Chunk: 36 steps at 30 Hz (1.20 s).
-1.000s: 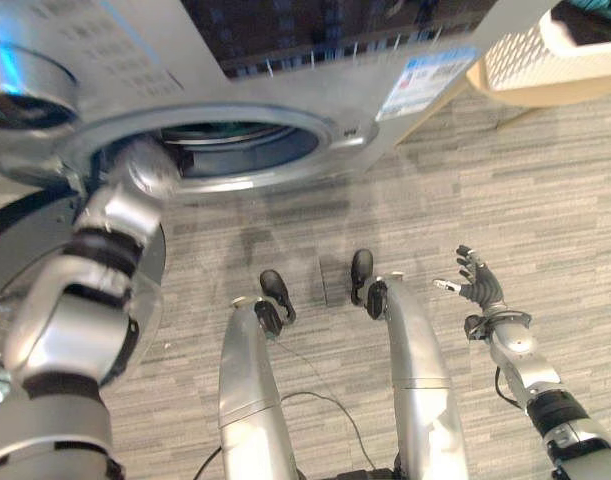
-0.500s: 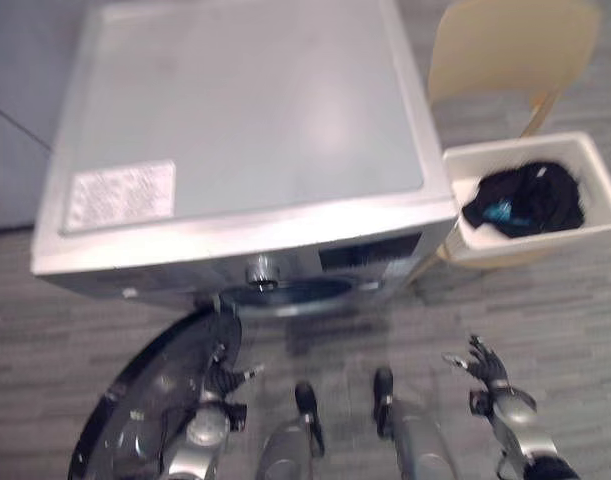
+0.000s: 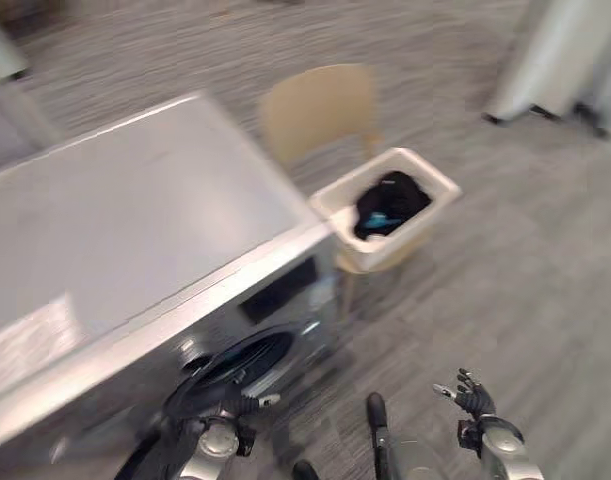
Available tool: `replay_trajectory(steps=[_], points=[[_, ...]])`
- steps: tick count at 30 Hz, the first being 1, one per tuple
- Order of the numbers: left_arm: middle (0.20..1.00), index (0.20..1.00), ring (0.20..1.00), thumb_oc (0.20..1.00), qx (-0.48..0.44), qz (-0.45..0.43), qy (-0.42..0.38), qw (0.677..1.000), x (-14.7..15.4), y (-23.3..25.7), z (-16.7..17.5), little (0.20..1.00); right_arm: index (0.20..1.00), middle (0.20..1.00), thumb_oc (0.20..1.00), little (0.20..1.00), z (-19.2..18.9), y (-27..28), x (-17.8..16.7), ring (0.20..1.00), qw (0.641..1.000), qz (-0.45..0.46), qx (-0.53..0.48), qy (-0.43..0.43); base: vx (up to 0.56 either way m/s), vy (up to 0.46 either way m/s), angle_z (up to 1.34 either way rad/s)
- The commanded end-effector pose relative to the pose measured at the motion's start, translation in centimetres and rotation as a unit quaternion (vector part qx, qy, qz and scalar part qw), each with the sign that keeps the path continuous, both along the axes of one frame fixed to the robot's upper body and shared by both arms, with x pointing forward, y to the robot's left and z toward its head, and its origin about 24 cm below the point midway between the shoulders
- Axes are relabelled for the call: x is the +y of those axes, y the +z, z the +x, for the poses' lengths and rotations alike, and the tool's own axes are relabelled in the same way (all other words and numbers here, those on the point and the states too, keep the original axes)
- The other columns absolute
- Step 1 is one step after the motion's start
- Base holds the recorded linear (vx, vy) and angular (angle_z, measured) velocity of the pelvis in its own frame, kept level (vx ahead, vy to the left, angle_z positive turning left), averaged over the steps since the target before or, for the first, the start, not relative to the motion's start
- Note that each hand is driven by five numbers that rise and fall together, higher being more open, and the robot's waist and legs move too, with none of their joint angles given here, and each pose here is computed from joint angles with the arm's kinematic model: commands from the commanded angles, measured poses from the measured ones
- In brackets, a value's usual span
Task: Grab the laundry basket,head to the washer,open it,put in the laundry and shut it.
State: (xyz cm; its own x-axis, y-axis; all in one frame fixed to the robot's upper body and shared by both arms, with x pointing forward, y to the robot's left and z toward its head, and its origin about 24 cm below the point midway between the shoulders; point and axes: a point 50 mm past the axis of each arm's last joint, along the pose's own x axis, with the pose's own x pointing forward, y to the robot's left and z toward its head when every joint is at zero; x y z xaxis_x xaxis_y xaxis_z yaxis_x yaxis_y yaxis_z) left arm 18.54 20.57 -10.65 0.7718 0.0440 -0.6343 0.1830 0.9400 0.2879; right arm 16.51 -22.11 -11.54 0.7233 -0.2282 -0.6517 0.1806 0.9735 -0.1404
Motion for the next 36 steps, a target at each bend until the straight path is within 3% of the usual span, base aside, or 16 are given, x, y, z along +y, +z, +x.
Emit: replay_trajectory(steps=[1, 7, 15, 26, 31, 36], points=[[1.000, 1.000, 1.000, 1.000, -0.054, 0.006, -0.017, 0.998, -0.4, 1.6, 2.2, 1.000, 1.000, 1.000, 1.000, 1.000, -0.1, 1.1, -3.2, 1.000, 0.999, -0.043, -0.019, -0.024, 0.11, -0.091, -1.62], [1.000, 1.000, 1.000, 1.000, -0.038, -0.019, -0.018, 0.999, -1.9, 0.8, 1.6, 1.000, 1.000, 1.000, 1.000, 1.000, -1.3, 0.8, -4.0, 1.000, 0.999, -0.047, 0.000, -0.024, 0.18, -0.212, -1.34], [1.000, 1.000, 1.000, 1.000, -0.049, -0.039, -0.045, 0.997, -4.7, 1.0, 2.3, 1.000, 1.000, 1.000, 1.000, 1.000, -0.3, 1.5, -4.4, 1.000, 0.997, -0.076, -0.006, 0.009, 0.16, -0.060, -0.79], [1.000, 1.000, 1.000, 1.000, -0.037, -0.054, 0.002, 0.998, -3.2, 0.5, 0.7, 1.000, 1.000, 1.000, 1.000, 1.000, -0.8, 0.9, -3.6, 1.000, 0.997, -0.072, 0.008, 0.027, 0.36, 0.038, -0.02], [1.000, 1.000, 1.000, 1.000, -0.055, -0.036, 0.018, 0.998, -1.1, 1.2, 0.9, 1.000, 1.000, 1.000, 1.000, 1.000, -0.3, 0.7, -2.7, 1.000, 0.997, -0.062, 0.011, 0.049, 0.25, 0.040, 0.46], [1.000, 1.000, 1.000, 1.000, -0.063, -0.034, 0.028, 0.997, -0.8, 1.4, 1.4, 1.000, 1.000, 1.000, 1.000, 1.000, 0.4, 1.1, -2.7, 1.000, 0.996, -0.066, -0.001, 0.057, 0.15, -0.052, 1.22]])
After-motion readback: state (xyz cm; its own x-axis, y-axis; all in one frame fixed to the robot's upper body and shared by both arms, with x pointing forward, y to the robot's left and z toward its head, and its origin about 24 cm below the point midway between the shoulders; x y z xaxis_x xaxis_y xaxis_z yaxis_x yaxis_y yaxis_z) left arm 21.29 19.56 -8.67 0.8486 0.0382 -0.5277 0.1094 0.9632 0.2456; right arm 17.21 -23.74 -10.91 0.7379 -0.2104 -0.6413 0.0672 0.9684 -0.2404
